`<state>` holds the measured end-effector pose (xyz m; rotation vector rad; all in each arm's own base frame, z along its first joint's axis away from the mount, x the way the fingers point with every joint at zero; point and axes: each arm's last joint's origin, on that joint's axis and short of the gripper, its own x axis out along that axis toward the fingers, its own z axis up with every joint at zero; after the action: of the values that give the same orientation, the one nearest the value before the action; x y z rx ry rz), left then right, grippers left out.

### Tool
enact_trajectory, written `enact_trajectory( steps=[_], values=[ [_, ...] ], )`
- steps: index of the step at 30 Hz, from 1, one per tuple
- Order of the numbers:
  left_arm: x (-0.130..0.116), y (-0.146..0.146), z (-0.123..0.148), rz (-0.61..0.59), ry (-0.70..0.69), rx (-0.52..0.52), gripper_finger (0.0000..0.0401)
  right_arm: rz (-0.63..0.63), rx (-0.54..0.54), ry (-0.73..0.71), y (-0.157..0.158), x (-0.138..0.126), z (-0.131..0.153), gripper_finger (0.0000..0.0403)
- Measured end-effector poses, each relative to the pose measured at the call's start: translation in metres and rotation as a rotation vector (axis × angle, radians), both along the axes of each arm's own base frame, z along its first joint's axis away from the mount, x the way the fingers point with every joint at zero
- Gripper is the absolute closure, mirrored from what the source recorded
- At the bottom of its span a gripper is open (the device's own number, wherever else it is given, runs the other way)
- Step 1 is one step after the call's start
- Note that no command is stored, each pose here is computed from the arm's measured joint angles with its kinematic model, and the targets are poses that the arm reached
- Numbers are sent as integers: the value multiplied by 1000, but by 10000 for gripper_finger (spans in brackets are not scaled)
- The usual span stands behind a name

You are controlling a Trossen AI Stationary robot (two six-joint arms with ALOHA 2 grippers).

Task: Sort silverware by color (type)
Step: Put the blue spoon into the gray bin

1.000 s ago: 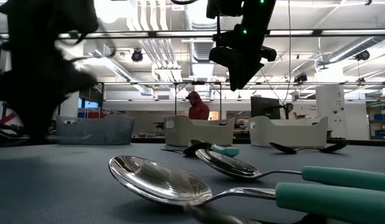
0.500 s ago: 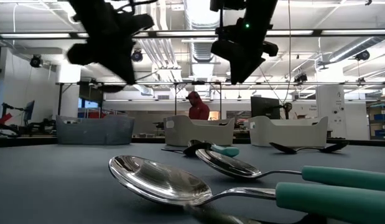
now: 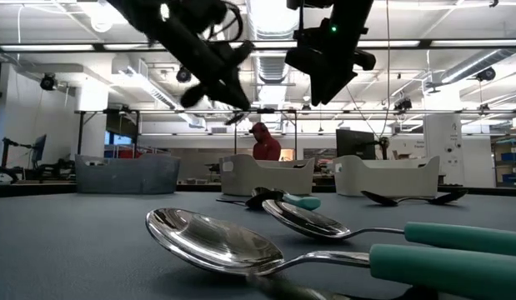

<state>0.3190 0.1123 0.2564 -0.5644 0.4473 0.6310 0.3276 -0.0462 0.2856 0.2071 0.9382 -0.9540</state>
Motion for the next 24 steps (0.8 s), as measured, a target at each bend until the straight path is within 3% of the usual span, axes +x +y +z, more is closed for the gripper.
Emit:
enact_trajectory(
  steps=[3, 9, 16, 24],
  values=[
    [13, 27, -8, -45, -22, -7, 401, -14, 0, 0, -5, -1, 0, 282],
    [48, 64, -22, -140, 146, 83, 401, -61, -9, 2, -19, -3, 0, 282],
    [76, 81, -27, -217, 508, 100, 401, -93, -7, 33, -31, -8, -1, 282],
    [86, 87, -24, -300, 560, 135, 387, -116, 7, 92, -33, -15, -3, 282]
  ],
)
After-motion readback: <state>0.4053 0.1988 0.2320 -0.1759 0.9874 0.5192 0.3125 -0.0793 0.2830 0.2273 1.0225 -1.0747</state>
